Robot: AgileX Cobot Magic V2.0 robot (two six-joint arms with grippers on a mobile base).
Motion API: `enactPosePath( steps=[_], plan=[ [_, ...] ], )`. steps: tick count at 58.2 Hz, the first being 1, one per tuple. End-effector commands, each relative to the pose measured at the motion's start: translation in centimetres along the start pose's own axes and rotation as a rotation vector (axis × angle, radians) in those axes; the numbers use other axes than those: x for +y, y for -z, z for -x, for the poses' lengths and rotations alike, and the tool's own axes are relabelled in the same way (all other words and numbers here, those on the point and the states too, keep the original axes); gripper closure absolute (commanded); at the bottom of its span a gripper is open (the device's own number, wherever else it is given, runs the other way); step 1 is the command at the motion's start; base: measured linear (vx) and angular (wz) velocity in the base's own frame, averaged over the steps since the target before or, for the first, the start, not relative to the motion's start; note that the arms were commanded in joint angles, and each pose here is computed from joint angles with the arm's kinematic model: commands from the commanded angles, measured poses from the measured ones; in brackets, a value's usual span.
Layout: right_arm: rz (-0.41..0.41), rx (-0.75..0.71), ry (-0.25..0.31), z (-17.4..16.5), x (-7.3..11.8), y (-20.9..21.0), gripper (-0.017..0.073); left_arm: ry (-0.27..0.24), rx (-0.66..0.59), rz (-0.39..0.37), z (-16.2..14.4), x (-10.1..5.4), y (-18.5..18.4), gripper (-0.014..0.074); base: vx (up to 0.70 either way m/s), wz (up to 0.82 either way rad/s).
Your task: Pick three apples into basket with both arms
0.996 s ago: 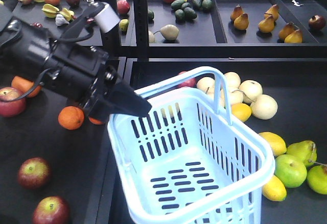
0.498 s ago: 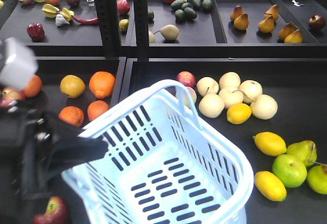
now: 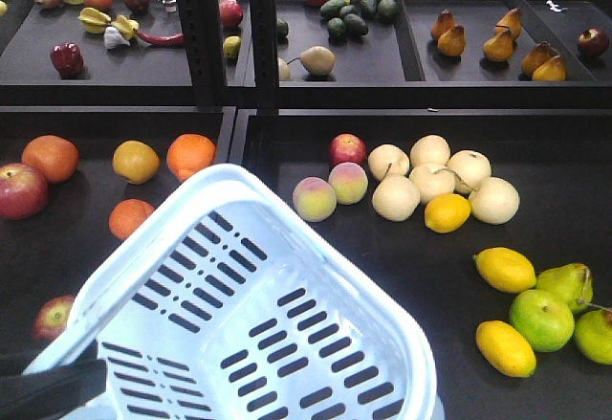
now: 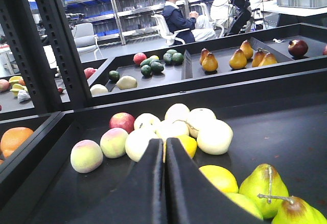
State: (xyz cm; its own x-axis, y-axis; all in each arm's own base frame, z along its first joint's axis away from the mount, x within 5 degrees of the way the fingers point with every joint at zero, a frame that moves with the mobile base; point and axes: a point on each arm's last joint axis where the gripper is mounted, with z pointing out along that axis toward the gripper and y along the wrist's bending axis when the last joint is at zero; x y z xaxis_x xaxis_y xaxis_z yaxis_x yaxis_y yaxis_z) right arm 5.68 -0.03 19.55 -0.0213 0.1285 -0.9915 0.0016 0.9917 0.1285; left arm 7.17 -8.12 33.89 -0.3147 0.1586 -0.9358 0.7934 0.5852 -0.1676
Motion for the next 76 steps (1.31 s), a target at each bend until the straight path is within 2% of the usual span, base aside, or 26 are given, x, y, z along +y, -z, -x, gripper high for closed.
enactPosePath(
  steps=[1, 76],
  plan=[
    [0.014, -0.073, 0.019, 0.33, 0.10, 0.05, 0.0564, 0.042, -0.107, 0.010, 1.02, -0.25, 0.56, 0.0601, 0.00, 0.00],
    [0.013, -0.072, 0.019, 0.33, 0.10, 0.05, 0.0564, 0.038, -0.100, 0.007, 0.95, -0.30, 0.57, 0.0599, 0.00, 0.00]
  ],
)
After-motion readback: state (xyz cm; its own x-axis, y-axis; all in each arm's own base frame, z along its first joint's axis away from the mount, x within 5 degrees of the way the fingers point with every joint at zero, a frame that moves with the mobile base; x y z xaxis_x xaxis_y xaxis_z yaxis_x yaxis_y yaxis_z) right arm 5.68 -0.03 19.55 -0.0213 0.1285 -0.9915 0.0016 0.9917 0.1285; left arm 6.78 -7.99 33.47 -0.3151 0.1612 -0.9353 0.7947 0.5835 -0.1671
